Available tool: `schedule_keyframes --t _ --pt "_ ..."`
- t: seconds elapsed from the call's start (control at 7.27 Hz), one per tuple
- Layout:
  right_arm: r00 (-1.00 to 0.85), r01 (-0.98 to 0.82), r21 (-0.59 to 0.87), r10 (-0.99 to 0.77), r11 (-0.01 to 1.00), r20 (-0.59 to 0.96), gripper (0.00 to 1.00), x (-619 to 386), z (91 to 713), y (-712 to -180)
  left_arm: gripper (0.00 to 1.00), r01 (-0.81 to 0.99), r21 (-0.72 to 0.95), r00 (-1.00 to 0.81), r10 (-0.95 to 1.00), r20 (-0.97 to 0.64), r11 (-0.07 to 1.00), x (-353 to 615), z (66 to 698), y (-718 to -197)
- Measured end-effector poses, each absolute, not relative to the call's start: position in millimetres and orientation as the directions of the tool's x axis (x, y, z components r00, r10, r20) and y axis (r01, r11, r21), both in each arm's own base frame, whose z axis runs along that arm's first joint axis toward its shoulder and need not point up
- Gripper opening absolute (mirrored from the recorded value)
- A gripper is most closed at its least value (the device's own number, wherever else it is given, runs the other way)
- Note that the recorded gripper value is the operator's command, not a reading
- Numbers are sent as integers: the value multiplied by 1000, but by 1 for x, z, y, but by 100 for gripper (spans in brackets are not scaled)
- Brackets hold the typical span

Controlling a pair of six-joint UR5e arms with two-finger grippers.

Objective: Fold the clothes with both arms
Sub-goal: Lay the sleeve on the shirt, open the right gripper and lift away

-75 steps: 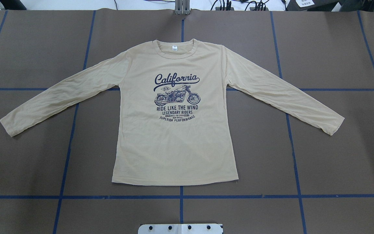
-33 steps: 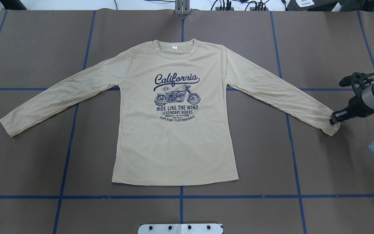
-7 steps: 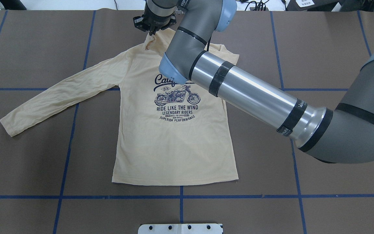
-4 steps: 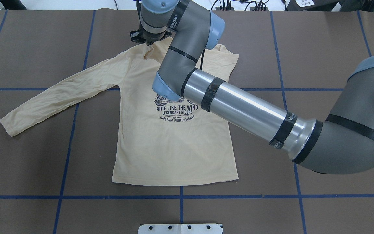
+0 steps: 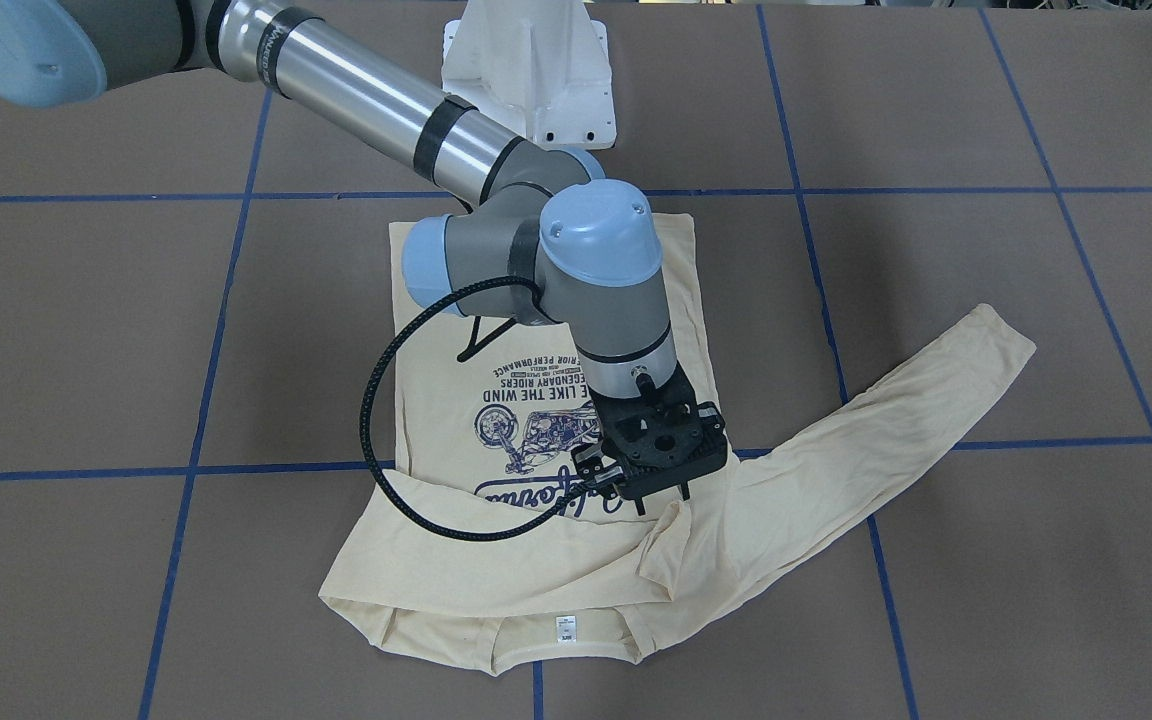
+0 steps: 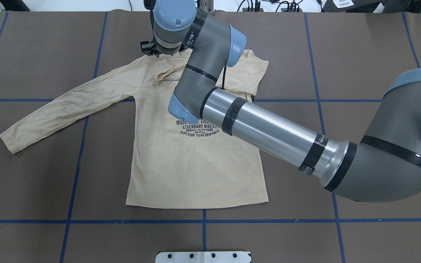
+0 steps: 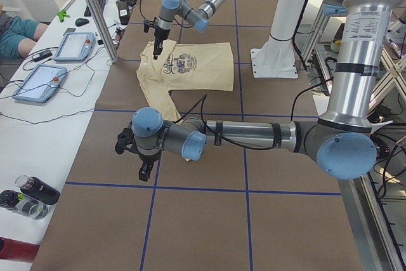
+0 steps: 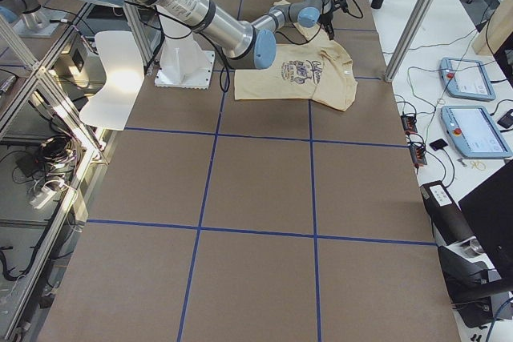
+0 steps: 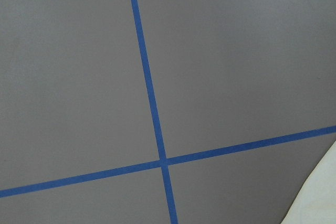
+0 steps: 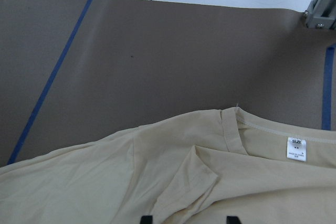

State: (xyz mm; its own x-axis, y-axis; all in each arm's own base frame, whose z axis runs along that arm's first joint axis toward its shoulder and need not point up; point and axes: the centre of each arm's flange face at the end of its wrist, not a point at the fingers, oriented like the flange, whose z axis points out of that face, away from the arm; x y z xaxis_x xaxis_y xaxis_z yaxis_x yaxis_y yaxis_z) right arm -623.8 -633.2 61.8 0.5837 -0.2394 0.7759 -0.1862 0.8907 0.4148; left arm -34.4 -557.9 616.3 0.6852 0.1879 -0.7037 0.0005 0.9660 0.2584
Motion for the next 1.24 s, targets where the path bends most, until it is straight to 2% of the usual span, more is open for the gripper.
schedule_keyframes --t 0.27,0.69,1.24 --pt "571 -216 381 -200 899 796 98 -623 59 -633 100 7 256 685 182 -706 967 -34 614 -560" --pt "529 -252 299 -127 920 839 99 -593 73 -630 100 127 237 666 94 -740 963 -26 602 -557" --pt "575 -187 158 -23 970 818 99 -487 142 -613 100 322 155 581 -66 -812 934 61 596 -495"
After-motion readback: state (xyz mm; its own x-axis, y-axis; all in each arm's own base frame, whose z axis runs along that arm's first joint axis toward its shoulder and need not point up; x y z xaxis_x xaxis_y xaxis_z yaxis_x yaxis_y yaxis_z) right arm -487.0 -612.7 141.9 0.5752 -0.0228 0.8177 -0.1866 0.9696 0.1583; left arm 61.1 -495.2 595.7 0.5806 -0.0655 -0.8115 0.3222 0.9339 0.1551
